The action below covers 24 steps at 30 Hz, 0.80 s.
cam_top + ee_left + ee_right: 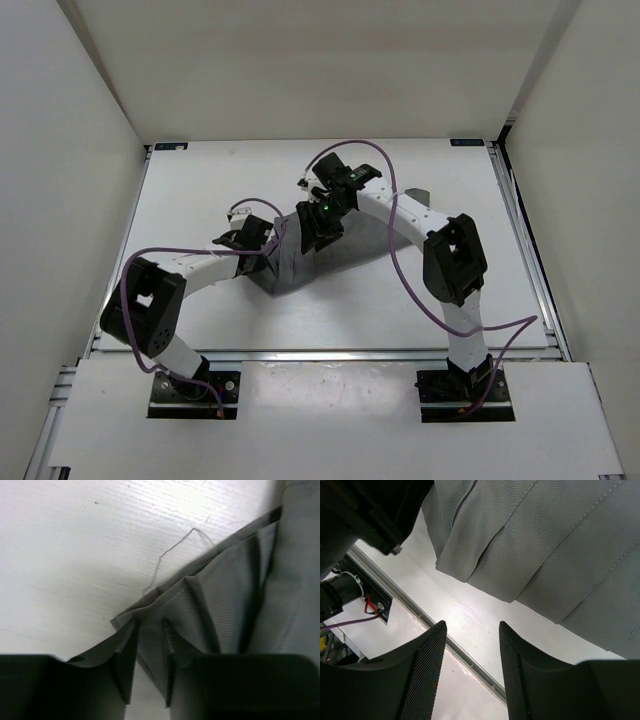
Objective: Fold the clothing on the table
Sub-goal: Fold the skirt
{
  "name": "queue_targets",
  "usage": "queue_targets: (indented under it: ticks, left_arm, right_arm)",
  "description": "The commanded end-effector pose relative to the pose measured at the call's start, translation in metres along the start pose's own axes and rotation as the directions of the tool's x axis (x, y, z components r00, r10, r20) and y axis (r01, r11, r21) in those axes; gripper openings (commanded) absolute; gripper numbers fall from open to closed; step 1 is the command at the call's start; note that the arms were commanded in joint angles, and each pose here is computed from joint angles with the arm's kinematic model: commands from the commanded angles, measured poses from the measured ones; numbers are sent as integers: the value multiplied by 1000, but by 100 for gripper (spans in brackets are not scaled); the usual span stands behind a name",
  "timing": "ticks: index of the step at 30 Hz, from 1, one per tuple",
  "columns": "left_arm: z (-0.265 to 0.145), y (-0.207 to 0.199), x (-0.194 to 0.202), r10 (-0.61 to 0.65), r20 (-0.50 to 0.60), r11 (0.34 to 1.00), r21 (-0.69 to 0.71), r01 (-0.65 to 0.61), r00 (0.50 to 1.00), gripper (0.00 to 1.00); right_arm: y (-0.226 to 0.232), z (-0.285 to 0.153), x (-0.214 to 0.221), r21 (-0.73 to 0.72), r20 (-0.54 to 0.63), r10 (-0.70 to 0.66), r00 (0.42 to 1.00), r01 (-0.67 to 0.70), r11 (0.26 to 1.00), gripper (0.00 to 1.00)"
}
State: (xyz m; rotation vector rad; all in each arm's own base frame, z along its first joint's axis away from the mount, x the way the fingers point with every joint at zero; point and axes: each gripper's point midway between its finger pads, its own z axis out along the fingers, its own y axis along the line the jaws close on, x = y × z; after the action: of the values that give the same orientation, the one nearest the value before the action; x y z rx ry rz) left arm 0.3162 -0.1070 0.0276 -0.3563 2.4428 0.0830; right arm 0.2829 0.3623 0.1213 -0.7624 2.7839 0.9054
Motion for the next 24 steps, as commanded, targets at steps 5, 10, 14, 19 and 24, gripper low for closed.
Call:
queue_targets:
  ticks: [5,10,14,19,24]
  left_arm:
    - [12,7,3,40,-25,997,-67,-41,999,0]
    - [11,6,10,1,-66,999,-40,-4,998,0]
    - [5,9,13,-28,-79,999,-24,26,996,0]
    - [-2,12,16,-69,-85,997,11,70,994,0]
    - [1,25,22,-83,-111,997,-10,83,990,0]
  right_arm:
    - [10,-17,-1,-17,32,-15,999,16,1000,55]
    - [13,1,-6,-26,3,-9,1000,9,1000,57]
    - [12,25,-13,-16,-18,-4,1000,4,1000,58]
    - [25,48,-24,-50,-16,19,1000,-20,999,56]
    - [25,57,-29,-72,-7,108,994,-108,992,54]
